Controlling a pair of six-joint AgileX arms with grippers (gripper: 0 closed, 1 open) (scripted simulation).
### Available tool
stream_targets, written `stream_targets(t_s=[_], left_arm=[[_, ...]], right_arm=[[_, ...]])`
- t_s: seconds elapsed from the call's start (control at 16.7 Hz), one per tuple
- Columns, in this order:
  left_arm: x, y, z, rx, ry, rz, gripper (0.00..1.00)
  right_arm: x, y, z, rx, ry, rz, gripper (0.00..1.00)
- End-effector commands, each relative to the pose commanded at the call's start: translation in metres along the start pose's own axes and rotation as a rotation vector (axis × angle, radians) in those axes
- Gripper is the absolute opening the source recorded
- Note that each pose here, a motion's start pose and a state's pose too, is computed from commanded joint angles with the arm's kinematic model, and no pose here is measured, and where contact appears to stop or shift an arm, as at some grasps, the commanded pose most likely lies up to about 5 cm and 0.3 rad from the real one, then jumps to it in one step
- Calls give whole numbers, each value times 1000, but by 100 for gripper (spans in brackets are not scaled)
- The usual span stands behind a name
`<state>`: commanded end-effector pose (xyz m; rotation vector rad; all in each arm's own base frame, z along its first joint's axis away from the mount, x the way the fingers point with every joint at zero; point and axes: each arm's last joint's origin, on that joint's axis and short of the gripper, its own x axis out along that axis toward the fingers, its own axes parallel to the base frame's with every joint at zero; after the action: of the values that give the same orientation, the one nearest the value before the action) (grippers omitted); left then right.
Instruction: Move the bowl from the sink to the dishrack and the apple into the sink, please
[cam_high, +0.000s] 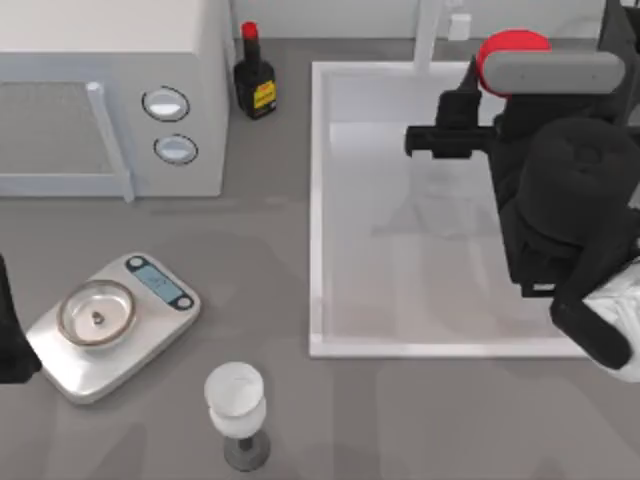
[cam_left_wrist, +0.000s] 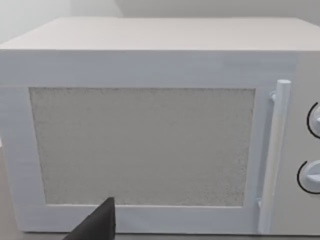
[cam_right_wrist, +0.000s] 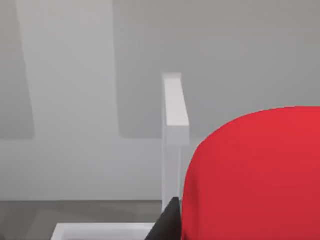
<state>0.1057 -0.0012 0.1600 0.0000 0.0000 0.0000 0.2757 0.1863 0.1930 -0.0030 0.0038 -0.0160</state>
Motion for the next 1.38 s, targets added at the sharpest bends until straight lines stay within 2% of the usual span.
stream_targets(t_s=[0.6,0.96,1.38], left_arm=[[0,0,0,0,0,0,100],[0,0,0,0,0,0,100],[0,0,0,0,0,0,100]], right_arm=[[-1,0,-122,10,-13,3,0],[-5,-2,-134,3,-4,6,0],[-5,-2,-134,3,-4,6,53]])
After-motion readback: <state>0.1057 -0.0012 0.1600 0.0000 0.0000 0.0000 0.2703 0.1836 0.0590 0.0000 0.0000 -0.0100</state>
